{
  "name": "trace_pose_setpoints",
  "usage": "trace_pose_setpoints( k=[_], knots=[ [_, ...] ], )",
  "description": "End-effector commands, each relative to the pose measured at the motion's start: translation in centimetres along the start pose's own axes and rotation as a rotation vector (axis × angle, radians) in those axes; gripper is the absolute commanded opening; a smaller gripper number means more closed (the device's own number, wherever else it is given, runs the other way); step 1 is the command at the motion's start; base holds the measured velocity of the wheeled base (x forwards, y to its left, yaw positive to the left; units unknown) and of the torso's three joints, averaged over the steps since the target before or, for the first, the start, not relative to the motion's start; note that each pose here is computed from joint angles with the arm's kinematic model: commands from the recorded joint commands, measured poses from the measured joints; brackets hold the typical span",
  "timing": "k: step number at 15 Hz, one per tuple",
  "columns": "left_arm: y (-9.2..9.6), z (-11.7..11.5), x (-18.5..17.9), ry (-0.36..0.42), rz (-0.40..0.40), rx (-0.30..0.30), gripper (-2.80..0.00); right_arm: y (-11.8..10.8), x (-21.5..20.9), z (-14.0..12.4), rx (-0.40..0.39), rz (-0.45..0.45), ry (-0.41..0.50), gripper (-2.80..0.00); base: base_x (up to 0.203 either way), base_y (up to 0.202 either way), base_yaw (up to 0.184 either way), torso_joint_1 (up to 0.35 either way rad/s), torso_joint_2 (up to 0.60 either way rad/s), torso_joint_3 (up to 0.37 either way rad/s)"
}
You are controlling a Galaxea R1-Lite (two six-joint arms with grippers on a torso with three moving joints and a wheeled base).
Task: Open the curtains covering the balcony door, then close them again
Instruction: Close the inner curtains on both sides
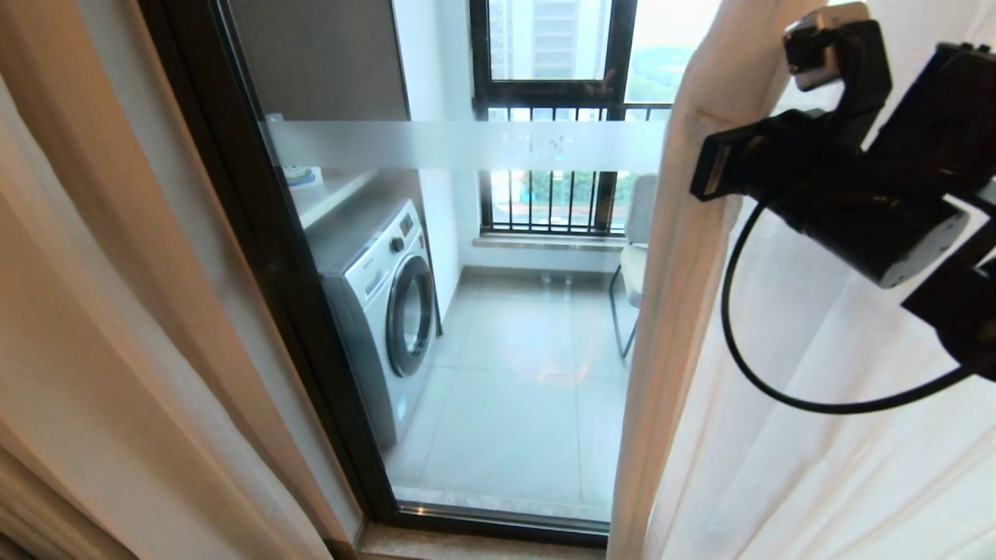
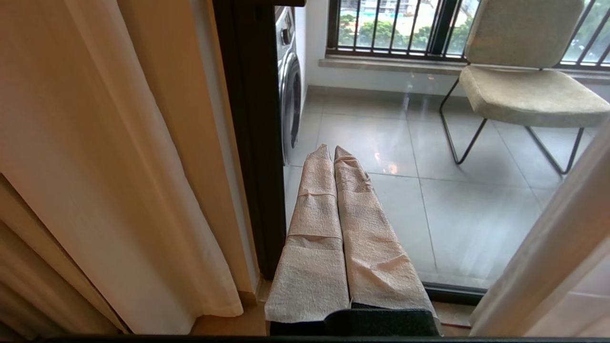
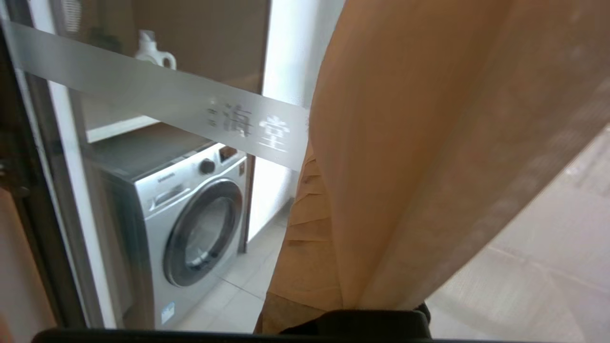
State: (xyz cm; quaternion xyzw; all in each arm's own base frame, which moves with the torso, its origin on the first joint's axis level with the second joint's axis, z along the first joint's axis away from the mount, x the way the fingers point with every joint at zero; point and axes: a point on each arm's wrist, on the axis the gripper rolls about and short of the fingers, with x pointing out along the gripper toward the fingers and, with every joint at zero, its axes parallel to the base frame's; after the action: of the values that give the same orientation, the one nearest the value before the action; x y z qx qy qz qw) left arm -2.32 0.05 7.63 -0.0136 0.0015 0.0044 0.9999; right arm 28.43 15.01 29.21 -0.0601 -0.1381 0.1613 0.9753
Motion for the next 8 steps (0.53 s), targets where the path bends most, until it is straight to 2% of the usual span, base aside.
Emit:
trace_pose_setpoints(
  k=[1,3,6,8],
  knots=[
    [0.0,0.0,0.0,-0.001,0.000,0.000,-2.80,2.8,1.6,-1.1,-0.004,0.049,0.017,-2.80,0.000,0.000,0.000,0.000,0.00,0.000],
    [0.0,0.0,0.0,-0.001,0.000,0.000,-2.80,3.8,1.9,-1.2,-0.005,0.069,0.018,-2.80,0.000,0.000,0.000,0.000,0.00,0.000],
    [0.0,0.0,0.0,0.000,0.000,0.000,-2.80,3.9,1.7,-1.3,-0.006,0.069,0.026,-2.80,0.000,0.000,0.000,0.000,0.00,0.000],
    [0.0,0.0,0.0,0.000,0.000,0.000,-2.80,3.7,1.6,-1.3,-0.007,0.020,0.036,-2.80,0.000,0.000,0.000,0.000,0.00,0.000]
  ],
)
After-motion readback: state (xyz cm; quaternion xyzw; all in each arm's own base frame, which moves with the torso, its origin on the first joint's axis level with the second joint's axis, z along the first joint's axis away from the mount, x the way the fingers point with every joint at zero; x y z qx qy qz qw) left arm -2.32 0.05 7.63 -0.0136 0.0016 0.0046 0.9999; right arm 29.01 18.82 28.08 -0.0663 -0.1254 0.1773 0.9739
